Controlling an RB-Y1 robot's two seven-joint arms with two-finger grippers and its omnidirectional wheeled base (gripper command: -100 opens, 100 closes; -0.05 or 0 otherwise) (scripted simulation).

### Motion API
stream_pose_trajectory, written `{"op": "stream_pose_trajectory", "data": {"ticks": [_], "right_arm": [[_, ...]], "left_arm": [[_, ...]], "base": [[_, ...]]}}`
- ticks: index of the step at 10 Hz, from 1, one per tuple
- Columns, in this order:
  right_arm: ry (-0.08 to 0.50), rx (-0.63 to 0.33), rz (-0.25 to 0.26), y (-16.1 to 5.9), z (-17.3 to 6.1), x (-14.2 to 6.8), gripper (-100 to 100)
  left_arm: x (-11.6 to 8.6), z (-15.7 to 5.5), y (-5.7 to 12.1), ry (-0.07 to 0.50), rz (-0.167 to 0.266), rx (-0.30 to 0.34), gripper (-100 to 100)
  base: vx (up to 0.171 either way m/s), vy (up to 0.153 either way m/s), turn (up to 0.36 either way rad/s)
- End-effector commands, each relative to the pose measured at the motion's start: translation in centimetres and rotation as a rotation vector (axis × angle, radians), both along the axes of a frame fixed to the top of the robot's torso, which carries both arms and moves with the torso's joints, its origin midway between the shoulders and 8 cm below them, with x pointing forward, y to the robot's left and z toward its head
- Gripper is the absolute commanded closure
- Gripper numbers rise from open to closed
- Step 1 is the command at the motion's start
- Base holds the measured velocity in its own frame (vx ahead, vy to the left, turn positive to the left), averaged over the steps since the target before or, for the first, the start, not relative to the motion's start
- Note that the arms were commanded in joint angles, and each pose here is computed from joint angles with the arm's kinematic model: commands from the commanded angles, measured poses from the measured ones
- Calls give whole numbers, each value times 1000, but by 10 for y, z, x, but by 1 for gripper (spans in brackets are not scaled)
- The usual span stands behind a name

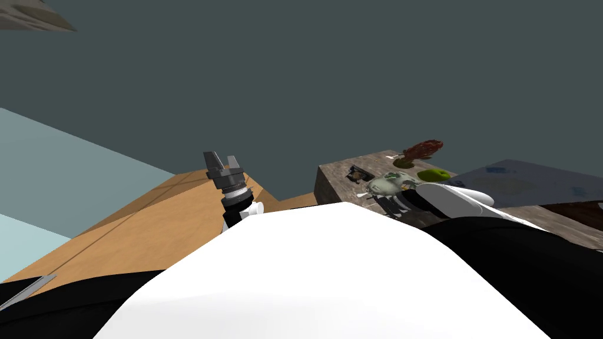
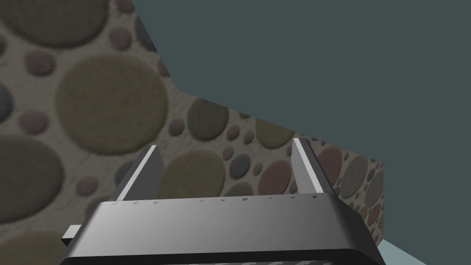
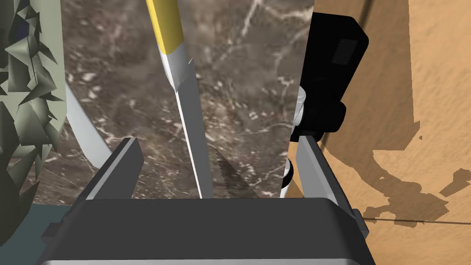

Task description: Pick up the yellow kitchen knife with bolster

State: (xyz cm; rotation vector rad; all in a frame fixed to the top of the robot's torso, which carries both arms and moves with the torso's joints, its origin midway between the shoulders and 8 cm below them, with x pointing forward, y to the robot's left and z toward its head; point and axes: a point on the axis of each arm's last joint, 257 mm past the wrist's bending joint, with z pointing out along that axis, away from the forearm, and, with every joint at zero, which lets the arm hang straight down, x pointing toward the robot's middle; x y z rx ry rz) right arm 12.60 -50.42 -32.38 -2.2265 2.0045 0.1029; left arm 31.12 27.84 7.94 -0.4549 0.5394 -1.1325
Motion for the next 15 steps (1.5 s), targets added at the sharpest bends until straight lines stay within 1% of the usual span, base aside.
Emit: {"op": "stream_pose_trajectory", "data": {"ticks": [1,2,3,5,6,7,9,10,11,12,13,14,15], "right_arm": [[0,0,0,0,0,0,-100],[5,-2,0,0,0,-1,0],[3,0,-9,1,-12,-5,-100],[0,0,-17,1,-24,-9,-100],[3,0,-14,1,-21,-7,-100],[1,0,-14,1,-22,-7,100],[1,-1,-11,1,-21,-6,100],[14,-1,-13,1,-22,-11,100],[11,-1,-13,1,-22,-9,100],[10,-2,-13,1,-22,-9,0],[3,0,-7,0,-10,-4,100],[5,-1,-2,0,-3,-2,100],[3,-1,-4,0,-7,-3,100]], "left_arm": [[0,0,0,0,0,0,0],[0,0,0,0,0,0,0],[0,0,0,0,0,0,0],[0,0,0,0,0,0,0],[0,0,0,0,0,0,0],[0,0,0,0,0,0,0],[0,0,0,0,0,0,0],[0,0,0,0,0,0,0],[0,0,0,0,0,0,0],[0,0,0,0,0,0,0],[0,0,0,0,0,0,0],[0,0,0,0,0,0,0],[0,0,0,0,0,0,0]], "base": [[27,-13,23],[0,0,0],[-3,2,45],[-9,1,61],[0,0,0],[0,0,0],[1,0,11],[5,2,-1],[0,0,0],[0,0,0],[3,2,-78],[7,1,-80],[3,-1,-11]]}}
